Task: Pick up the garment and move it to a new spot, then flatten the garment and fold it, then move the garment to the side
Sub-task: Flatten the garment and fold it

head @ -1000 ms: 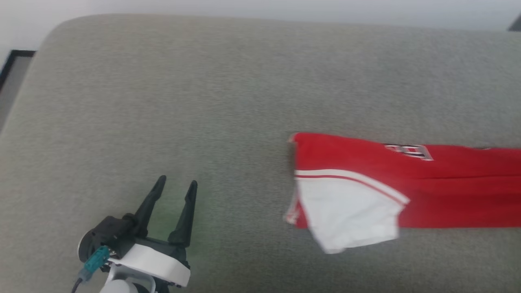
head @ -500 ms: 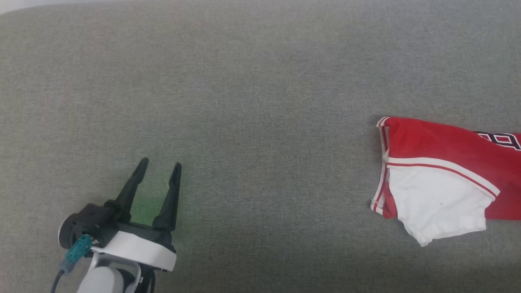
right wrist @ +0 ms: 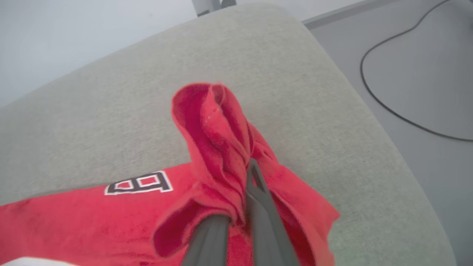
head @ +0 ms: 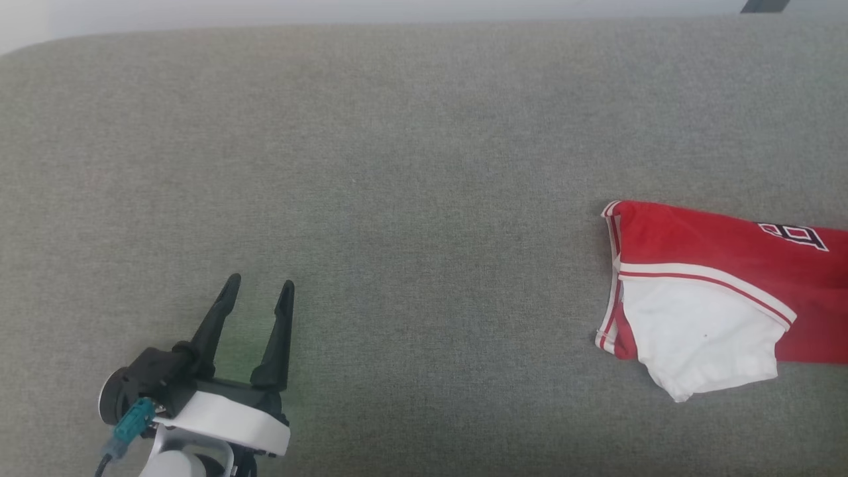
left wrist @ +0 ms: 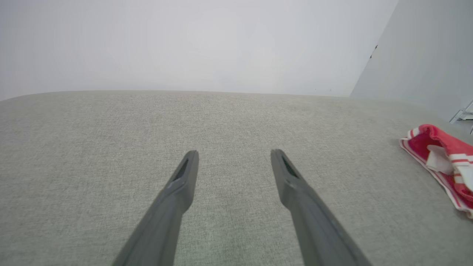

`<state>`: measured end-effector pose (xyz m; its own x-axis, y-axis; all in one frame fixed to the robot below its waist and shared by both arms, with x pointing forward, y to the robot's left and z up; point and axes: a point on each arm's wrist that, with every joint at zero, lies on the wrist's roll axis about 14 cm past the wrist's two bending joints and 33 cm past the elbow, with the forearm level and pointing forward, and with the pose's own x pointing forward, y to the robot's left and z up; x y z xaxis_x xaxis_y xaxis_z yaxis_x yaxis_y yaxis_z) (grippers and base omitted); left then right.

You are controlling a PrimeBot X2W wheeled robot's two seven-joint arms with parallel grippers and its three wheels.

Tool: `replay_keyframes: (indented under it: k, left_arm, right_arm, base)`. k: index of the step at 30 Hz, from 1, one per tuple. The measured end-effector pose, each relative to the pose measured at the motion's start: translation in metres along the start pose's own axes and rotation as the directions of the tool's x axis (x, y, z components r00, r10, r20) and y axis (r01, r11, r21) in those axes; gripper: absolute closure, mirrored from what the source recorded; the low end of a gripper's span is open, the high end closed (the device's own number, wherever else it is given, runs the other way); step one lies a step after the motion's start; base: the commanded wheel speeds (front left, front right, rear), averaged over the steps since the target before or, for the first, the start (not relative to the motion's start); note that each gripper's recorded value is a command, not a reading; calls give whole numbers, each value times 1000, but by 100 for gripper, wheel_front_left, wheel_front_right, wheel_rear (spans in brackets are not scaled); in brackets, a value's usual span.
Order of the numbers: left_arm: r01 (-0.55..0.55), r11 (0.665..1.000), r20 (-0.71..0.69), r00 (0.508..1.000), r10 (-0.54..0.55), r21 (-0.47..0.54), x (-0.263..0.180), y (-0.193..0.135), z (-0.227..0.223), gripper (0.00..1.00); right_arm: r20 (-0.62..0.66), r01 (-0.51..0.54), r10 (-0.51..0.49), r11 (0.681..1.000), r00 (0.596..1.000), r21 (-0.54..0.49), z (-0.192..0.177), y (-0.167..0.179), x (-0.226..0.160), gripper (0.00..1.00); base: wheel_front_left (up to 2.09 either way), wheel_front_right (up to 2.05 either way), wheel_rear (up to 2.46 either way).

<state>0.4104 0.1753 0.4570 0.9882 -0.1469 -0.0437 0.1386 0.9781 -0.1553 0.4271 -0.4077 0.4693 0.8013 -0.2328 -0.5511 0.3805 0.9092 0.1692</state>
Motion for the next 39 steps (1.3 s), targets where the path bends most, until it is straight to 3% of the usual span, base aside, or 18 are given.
replay_keyframes:
  k: [7, 15, 17, 22, 27, 37, 39]
  left_arm:
    - [-34, 999, 11, 999, 34, -12, -12, 4, 5, 0]
    - [-68, 997, 6, 998, 68, -28, -25, 9, 3, 0]
    - [-81, 996, 7, 997, 81, -31, -28, 11, 4, 0]
    - [-97, 994, 1, 995, 97, -47, -33, 12, 2, 0]
    - [-113, 992, -5, 994, 112, -54, -37, 15, 0, 0]
    - [-134, 989, -21, 991, 132, -67, -40, 20, -5, 0]
    - [-134, 989, -19, 991, 133, -67, -40, 21, -4, 0]
  right_arm:
    - [-61, -238, 232, 964, 971, -120, -23, 79, -20, 100]
    - [-180, -472, 442, 861, 879, -188, -60, 164, -47, 100]
    - [-235, -542, 496, 814, 836, -211, -76, 192, -55, 100]
    - [-300, -611, 542, 757, 785, -231, -95, 222, -61, 100]
    - [-352, -634, 543, 738, 762, -234, -112, 232, -57, 100]
    - [-380, -620, 524, 759, 763, -199, -135, 228, -41, 100]
    - [-371, -619, 527, 761, 765, -196, -136, 228, -41, 20]
  base:
    - [0, 0, 0]
    - [0, 0, 0]
    - [0, 0, 0]
    - [0, 0, 0]
    - [0, 0, 0]
    - [0, 0, 0]
    - [0, 0, 0]
